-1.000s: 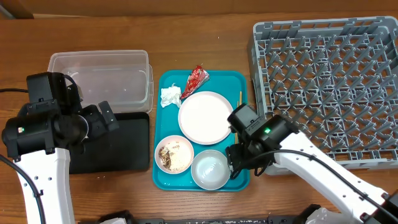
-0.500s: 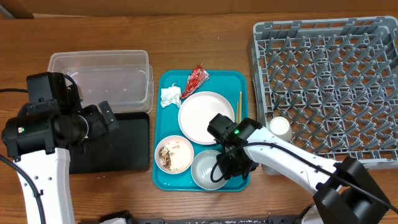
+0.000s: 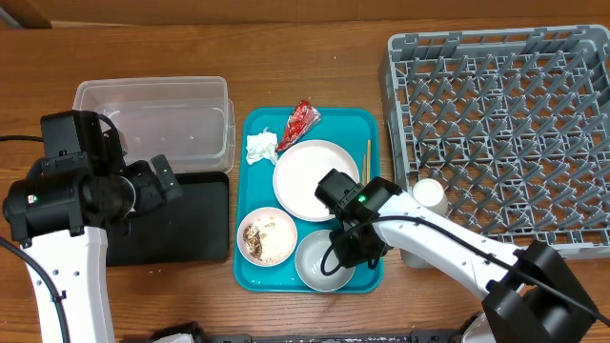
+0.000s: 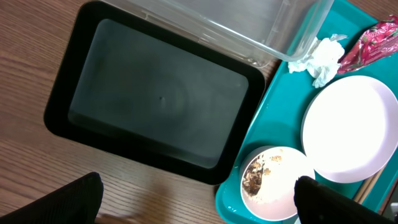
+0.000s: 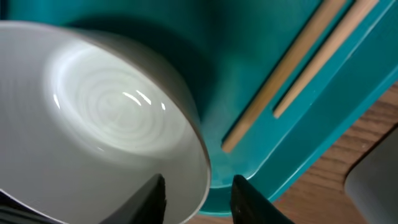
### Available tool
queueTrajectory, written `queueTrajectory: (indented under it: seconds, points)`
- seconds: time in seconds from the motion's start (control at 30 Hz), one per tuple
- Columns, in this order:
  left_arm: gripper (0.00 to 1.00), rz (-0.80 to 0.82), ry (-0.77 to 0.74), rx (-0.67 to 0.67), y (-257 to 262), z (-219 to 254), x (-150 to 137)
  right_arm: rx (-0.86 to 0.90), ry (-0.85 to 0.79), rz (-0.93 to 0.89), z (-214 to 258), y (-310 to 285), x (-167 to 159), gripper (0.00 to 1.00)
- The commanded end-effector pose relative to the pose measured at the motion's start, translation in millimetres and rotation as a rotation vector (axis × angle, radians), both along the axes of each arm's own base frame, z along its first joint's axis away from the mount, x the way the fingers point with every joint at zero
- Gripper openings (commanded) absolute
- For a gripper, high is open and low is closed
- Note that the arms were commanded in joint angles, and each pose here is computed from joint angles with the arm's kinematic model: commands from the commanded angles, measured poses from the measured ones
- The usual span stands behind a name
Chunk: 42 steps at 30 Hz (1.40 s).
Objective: Sort waste into correct bins and load items into the dishwasher
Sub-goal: 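Lift the white bowl with the right gripper and carry it to the rack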
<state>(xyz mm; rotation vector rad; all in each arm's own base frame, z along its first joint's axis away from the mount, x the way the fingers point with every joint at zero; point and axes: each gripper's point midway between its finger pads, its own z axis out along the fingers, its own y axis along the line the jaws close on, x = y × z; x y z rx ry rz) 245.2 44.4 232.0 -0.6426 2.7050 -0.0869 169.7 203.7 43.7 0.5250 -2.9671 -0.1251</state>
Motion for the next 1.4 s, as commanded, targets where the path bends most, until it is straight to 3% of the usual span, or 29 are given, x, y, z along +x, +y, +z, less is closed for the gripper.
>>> queueTrajectory:
  seconds: [0.0, 0.1, 0.27, 0.7, 0.83, 0.9, 1.13, 1.37]
  points:
    - [1.00, 0.021, -0.011, 0.007, 3.4, 3.9, 1.2, 0.011, -0.042, -0.004, 6.4, 2.5, 10.8, 0.38]
    - [1.00, 0.021, -0.011, 0.007, 3.4, 3.9, 1.2, 0.025, -0.047, 0.033, 5.9, 4.5, 11.6, 0.36]
    - [1.00, 0.021, -0.011, 0.007, 3.4, 3.9, 1.2, 0.030, -0.046, 0.074, 0.6, 3.3, 9.7, 0.26]
    - [1.00, 0.021, -0.011, 0.007, 3.4, 3.9, 1.2, 0.001, -0.012, 0.100, -12.3, -1.2, 5.3, 0.25]
    - [1.00, 0.021, -0.011, 0.007, 3.4, 3.9, 1.2, -0.016, 0.005, 0.100, -18.5, -2.6, 4.1, 0.06]
    - [1.00, 0.021, -0.011, 0.008, 3.4, 3.9, 1.2, -0.022, -0.006, 0.099, -16.3, -4.0, 5.7, 0.04]
    - [1.00, 0.021, -0.010, 0.008, 3.4, 3.9, 1.1, -0.085, -0.115, 0.047, 15.6, -14.8, 23.1, 0.04]
    - [1.00, 0.021, -0.011, 0.007, 3.4, 3.9, 1.2, -0.074, -0.310, -0.012, 83.7, -18.1, 51.3, 0.04]
